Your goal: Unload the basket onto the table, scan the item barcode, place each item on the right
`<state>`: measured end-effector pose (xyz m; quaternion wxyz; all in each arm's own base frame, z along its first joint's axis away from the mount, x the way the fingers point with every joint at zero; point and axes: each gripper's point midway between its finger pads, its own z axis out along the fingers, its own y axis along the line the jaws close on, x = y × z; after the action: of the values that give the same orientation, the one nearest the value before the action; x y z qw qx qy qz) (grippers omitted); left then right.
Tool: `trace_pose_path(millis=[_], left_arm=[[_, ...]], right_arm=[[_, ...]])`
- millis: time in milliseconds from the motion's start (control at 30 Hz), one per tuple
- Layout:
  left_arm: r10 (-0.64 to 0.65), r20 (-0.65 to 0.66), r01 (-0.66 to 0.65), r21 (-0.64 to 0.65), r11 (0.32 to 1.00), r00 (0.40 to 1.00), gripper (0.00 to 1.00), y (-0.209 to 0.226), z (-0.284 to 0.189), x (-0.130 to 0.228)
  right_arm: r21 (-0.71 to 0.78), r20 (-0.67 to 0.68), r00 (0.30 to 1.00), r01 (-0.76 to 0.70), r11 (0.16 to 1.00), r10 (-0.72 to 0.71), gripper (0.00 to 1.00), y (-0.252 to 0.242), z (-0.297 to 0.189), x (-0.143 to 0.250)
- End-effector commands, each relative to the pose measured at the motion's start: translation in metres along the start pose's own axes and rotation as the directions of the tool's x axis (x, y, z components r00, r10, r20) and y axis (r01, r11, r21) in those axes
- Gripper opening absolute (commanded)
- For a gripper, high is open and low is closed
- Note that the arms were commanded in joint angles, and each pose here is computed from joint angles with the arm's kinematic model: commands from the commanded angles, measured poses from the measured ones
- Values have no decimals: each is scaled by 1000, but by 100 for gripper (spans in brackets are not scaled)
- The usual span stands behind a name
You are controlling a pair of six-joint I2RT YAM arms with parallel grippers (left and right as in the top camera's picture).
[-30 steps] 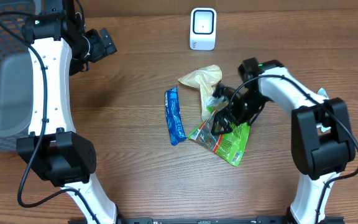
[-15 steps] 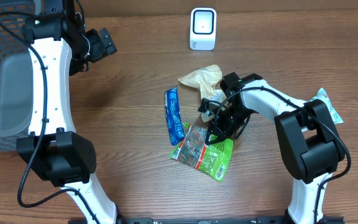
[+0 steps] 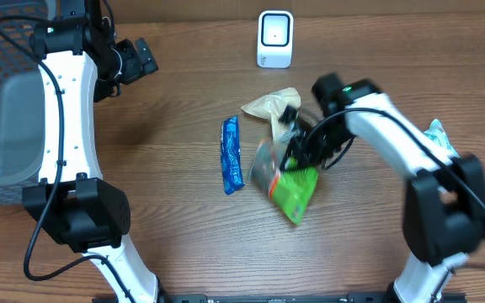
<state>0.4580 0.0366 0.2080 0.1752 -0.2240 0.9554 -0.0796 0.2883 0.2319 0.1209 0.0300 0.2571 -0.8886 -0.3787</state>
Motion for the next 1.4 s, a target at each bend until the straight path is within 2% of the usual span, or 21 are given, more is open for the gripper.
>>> trace_pose_path(millis=[0,167,267,433,567,633,700,833,900,1000,1133,1367], left_arm=[[24,-6,-24,4,1000,1000,100,-2,3,1],[25,-6,-25,3,1000,1000,100,-2,3,1],[25,-6,-25,3,1000,1000,100,-2,3,1],[25,-6,-25,4,1000,1000,100,-2,3,1],[25,-6,-25,4,1000,1000,100,-2,3,1],[25,-6,-25,4,1000,1000,100,-2,3,1],[25,-6,-25,3,1000,1000,100,-2,3,1],[25,-6,-25,3,1000,1000,100,-2,3,1],[25,-6,-25,4,1000,1000,100,-2,3,1],[25,-6,-25,3,1000,1000,100,-2,3,1],[25,-6,-25,3,1000,1000,100,-2,3,1],[25,-6,-25,3,1000,1000,100,-2,3,1]], right_arm=[[-13,189,973,139,990,-134,4,60,-58,-24],[-46,307,924,255,966,-229,4,103,-96,-28],[-121,363,894,326,938,-264,4,120,-110,-29],[-261,533,769,546,796,-353,4,149,-148,-28],[-287,629,694,626,725,-350,4,156,-178,-35],[-280,621,714,587,759,-323,4,149,-181,-44],[-228,604,747,496,838,-278,4,134,-180,-61],[-13,621,766,223,975,-167,3,85,-177,-97],[96,638,758,96,991,-135,3,63,-175,-107],[312,673,729,-124,942,-127,3,24,-178,-118],[537,688,693,-290,793,-213,3,-3,-183,-128],[659,679,679,-397,639,-279,3,-30,-179,-159]])
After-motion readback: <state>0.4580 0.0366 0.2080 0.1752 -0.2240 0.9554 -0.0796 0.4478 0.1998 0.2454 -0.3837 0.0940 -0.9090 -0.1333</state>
